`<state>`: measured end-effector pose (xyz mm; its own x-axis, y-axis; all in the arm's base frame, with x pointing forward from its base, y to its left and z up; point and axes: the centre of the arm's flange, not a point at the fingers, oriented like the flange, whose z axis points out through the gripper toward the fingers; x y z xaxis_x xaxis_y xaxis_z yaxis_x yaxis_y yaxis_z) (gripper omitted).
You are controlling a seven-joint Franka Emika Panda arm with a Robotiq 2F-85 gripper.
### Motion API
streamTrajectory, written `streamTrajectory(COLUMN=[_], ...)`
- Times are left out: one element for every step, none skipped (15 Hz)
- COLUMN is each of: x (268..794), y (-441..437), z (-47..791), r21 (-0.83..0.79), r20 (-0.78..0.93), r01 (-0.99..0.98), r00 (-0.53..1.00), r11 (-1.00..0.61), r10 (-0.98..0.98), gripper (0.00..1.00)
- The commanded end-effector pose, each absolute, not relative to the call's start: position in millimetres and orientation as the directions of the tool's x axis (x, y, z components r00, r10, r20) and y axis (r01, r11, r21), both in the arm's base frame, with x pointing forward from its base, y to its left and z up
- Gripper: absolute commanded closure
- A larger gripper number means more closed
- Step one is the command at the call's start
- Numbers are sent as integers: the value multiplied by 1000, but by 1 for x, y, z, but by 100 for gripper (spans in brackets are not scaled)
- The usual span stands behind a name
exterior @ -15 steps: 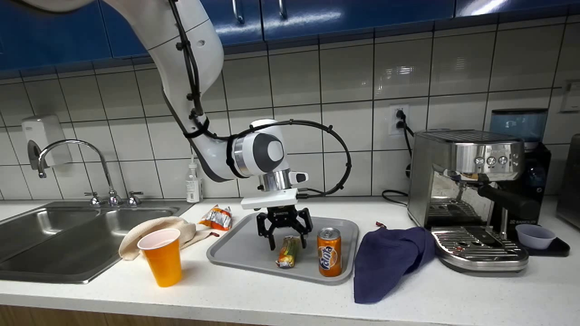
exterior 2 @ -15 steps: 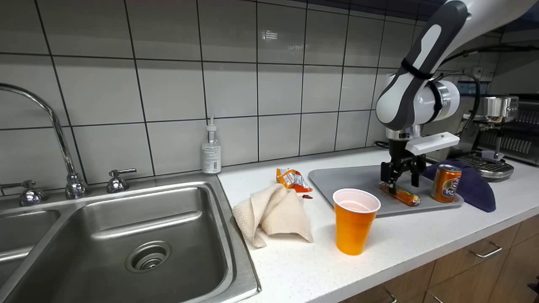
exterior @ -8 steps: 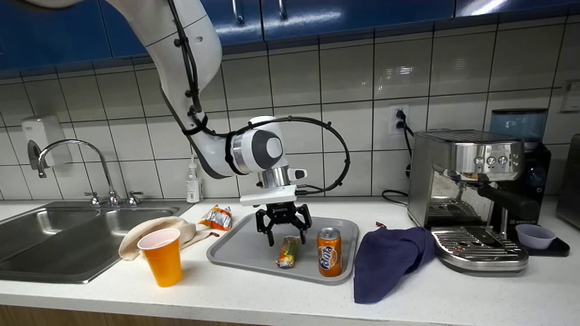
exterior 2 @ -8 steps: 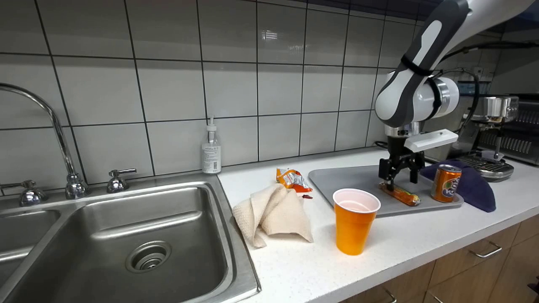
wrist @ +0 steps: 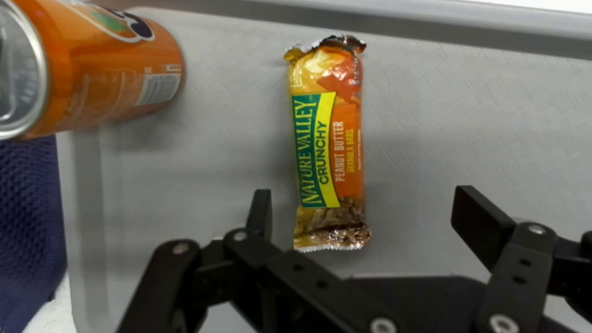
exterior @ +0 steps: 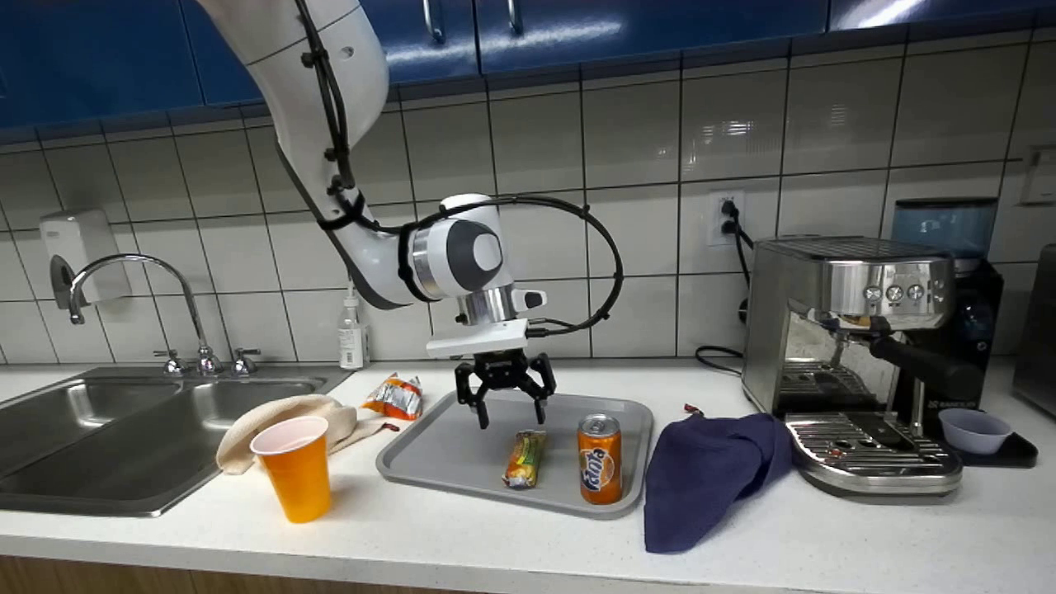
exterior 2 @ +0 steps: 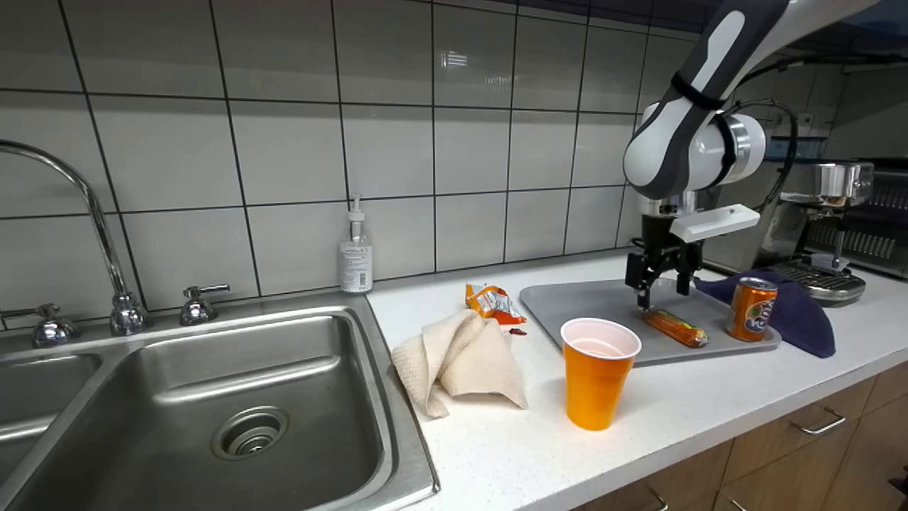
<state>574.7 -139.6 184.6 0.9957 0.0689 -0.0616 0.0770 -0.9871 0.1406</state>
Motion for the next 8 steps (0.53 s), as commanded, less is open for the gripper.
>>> streamTrajectory(x=[568, 568, 568, 567, 566, 564, 562, 559], y=[-123, -119, -115, -110, -105, -101, -96, -91], z=[205, 207, 210, 212, 215, 218, 221, 224], r21=[128, 126, 123, 119, 118, 116, 114, 111], r20=[-56, -51, -48, -43, -39, -35, -31, -27], r01=[69, 72, 77, 81, 85, 88, 92, 94], r00=[997, 996, 996, 996, 996, 996, 996, 995], r11=[-989, -989, -989, -990, -989, -989, -989, -989], r10=[62, 66, 71, 76, 81, 85, 88, 92], gripper=[0, 0, 0, 0, 0, 0, 0, 0])
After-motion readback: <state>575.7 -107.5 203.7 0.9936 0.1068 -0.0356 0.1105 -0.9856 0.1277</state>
